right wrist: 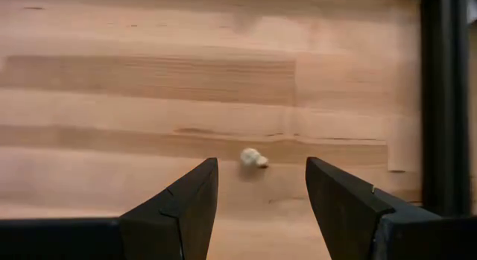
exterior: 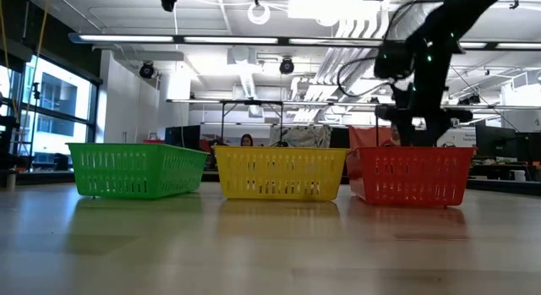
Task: Sort Halloween decoration
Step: Put the white skull toy into the yellow basket
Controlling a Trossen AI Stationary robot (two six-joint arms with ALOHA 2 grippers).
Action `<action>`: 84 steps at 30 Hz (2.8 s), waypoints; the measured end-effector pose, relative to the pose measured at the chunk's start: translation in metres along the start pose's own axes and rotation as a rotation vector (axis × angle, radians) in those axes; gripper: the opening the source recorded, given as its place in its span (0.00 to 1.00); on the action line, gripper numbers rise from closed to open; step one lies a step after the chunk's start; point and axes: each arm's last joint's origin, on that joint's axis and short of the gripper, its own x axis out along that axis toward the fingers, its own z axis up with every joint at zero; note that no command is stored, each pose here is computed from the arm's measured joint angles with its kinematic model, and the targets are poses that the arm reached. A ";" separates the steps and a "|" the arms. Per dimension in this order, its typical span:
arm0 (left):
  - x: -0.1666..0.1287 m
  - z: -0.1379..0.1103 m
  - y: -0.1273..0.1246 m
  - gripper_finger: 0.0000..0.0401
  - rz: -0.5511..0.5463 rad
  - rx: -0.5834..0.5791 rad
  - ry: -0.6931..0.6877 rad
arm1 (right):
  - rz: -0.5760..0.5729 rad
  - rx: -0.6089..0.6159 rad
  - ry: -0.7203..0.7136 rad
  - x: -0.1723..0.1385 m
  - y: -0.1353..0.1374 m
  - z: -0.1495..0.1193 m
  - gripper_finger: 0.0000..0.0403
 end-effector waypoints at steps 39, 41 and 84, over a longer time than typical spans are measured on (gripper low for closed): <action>0.000 -0.006 0.001 0.39 0.021 0.001 0.066 | 0.021 0.885 0.332 0.074 -0.035 0.017 0.49; 0.000 -0.007 0.001 0.39 0.021 0.001 0.073 | 0.018 0.906 0.350 0.077 -0.033 0.017 0.49; -0.001 -0.008 0.001 0.39 0.021 0.000 0.078 | 0.036 0.751 0.375 0.077 -0.018 0.006 0.16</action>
